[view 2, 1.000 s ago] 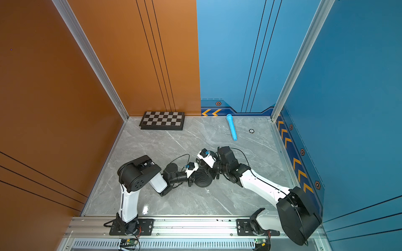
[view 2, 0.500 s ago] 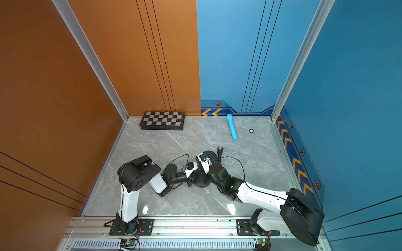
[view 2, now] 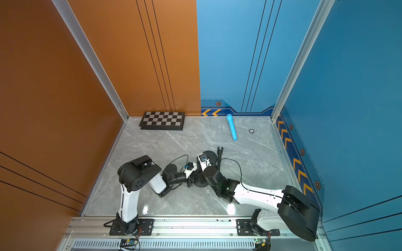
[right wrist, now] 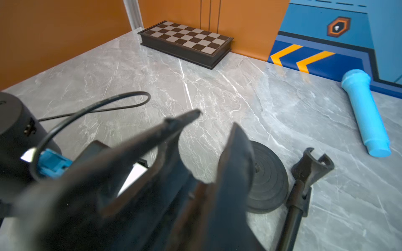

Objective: Assemble a microphone stand
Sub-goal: Screw the microphone stand pole into the microphone stand base.

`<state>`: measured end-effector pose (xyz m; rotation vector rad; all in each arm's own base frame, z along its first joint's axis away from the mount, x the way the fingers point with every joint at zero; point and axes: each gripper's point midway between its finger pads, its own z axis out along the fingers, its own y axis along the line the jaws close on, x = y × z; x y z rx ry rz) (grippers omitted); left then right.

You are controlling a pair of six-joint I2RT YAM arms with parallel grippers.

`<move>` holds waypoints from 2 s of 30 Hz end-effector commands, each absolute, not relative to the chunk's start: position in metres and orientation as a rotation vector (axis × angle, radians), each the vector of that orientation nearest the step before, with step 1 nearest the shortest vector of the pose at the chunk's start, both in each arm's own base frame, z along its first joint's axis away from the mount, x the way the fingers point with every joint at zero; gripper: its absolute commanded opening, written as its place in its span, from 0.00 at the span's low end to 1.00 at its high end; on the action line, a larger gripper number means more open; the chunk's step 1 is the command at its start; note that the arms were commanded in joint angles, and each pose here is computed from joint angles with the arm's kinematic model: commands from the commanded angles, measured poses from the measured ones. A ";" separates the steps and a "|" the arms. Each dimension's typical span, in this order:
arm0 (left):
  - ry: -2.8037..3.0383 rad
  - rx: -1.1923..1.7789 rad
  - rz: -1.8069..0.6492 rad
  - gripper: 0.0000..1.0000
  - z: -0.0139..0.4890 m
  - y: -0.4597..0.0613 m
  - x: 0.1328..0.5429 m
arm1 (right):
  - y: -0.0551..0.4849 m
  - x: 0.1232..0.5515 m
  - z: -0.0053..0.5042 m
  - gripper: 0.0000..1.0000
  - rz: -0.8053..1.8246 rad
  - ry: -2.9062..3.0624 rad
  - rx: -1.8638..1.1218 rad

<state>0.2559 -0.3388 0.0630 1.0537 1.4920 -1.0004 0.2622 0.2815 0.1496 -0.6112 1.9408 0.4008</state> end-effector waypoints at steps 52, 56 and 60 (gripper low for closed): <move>1.596 1.102 -1.070 0.00 0.035 -0.341 0.241 | 0.271 0.216 0.169 0.52 0.706 1.883 -1.006; 1.587 1.116 -1.081 0.00 0.035 -0.343 0.238 | 0.258 0.229 0.180 0.55 0.646 1.863 -0.966; 1.589 1.116 -1.081 0.00 0.034 -0.343 0.238 | 0.261 0.234 0.186 0.56 0.636 1.844 -0.970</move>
